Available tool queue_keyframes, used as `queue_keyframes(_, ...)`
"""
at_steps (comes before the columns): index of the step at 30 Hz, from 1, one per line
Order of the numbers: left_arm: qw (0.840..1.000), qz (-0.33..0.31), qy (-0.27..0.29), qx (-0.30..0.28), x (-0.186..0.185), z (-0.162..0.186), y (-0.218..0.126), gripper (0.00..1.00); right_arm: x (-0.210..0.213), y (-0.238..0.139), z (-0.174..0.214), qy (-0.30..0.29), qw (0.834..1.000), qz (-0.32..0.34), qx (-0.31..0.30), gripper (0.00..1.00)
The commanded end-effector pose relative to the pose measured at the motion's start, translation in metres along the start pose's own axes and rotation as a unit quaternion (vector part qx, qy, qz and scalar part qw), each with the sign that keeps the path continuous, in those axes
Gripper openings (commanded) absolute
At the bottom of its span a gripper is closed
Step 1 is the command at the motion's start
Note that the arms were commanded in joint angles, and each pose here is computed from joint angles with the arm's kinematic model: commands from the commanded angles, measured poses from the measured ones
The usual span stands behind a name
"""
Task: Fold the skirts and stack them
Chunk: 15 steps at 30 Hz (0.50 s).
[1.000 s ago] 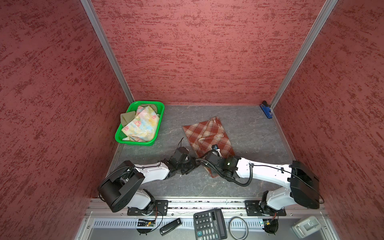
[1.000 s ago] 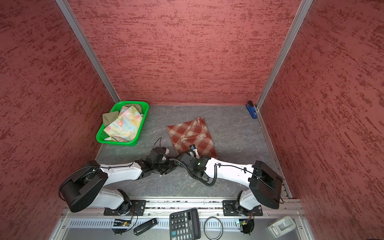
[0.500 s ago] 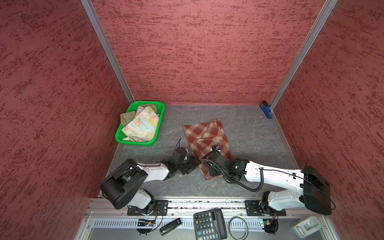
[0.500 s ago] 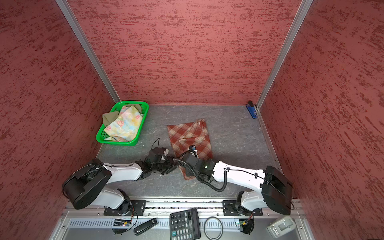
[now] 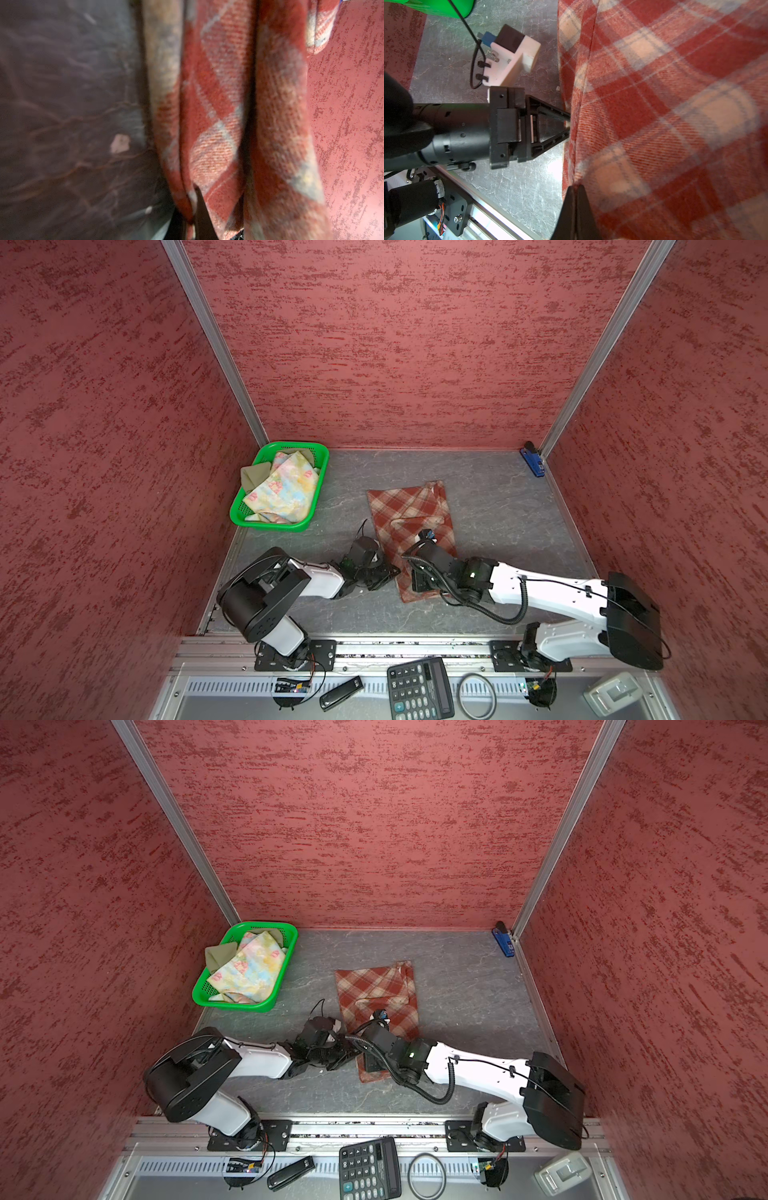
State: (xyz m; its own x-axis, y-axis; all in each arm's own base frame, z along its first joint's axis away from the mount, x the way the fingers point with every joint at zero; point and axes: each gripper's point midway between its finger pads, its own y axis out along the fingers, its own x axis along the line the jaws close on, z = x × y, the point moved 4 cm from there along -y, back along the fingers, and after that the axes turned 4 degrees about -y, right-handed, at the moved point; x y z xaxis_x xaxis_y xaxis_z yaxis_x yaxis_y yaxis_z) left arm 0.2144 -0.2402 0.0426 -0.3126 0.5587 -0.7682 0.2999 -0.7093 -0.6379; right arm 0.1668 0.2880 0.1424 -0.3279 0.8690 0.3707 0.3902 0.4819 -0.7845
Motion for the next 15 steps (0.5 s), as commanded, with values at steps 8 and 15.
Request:
queue_keyframes(8, 1.000, -0.027, -0.002, -0.004, 0.013, 0.002, 0.004, 0.08, 0.032, 0.014, 0.008, 0.049, 0.994, -0.098, 0.015, 0.00)
queue_keyframes(15, 0.999, -0.041, -0.004, -0.022, 0.018, -0.001, -0.008, 0.08, 0.020, 0.041, 0.026, 0.052, 0.996, -0.062, 0.040, 0.00)
